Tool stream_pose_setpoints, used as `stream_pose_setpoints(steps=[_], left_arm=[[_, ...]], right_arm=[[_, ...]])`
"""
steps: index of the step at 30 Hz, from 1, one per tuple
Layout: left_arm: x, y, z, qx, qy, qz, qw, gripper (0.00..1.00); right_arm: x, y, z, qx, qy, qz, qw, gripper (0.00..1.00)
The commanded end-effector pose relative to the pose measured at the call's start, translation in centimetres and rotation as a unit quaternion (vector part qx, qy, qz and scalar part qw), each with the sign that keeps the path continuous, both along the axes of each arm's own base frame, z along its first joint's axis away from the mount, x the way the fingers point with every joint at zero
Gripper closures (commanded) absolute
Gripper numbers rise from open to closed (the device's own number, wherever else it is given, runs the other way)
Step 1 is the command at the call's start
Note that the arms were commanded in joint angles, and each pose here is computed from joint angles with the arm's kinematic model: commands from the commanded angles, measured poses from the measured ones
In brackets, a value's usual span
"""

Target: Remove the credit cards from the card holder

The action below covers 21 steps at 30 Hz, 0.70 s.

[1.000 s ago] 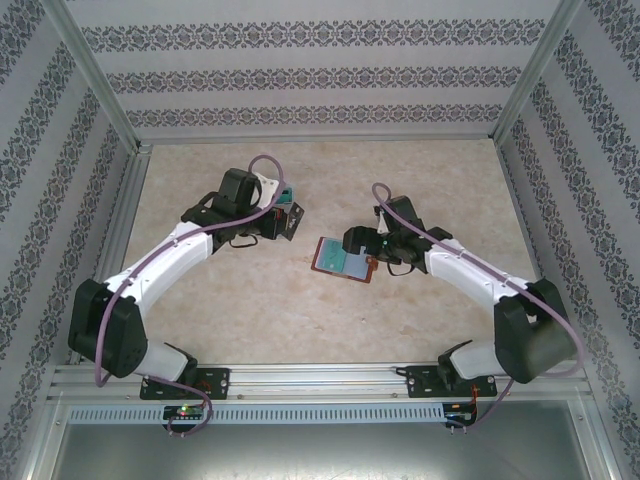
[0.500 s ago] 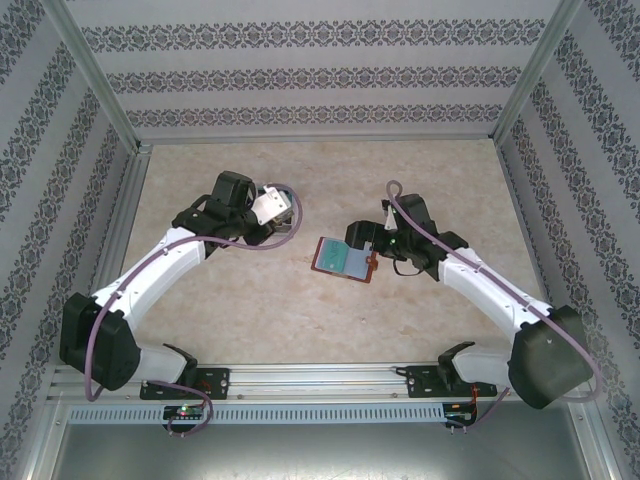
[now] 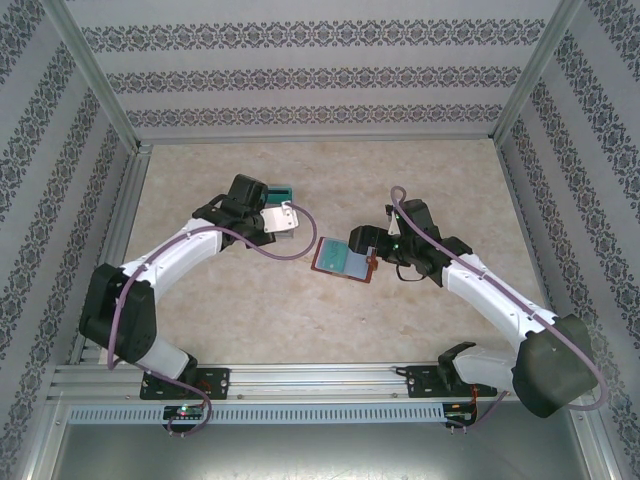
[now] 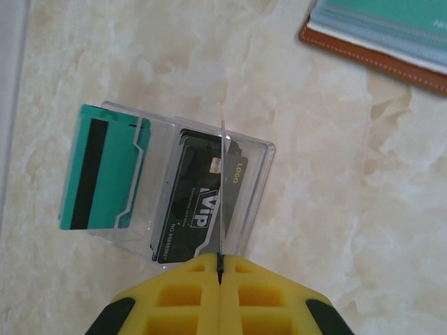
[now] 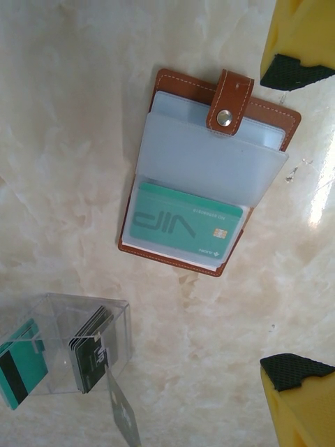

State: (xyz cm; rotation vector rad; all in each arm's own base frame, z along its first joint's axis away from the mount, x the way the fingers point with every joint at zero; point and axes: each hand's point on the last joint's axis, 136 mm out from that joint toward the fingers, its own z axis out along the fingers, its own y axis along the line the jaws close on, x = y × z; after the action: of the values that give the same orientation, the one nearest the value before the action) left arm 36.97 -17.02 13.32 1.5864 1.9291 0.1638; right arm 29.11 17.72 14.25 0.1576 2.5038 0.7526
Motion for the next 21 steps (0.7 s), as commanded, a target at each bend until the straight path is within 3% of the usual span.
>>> stream_pose_setpoints(steps=[1,21], left_arm=[[1.6,0.2,0.3,0.020,-0.028,-0.016,0.999,1.00],[3.7,0.5,-0.8,0.022,-0.024,-0.009,0.999,1.00]], right_arm=[[-0.2,-0.8,-0.3,-0.006,0.004,-0.014,1.000,0.02],[-0.1,-0.9,-1.0,-0.010,0.016,-0.015,1.000,0.02]])
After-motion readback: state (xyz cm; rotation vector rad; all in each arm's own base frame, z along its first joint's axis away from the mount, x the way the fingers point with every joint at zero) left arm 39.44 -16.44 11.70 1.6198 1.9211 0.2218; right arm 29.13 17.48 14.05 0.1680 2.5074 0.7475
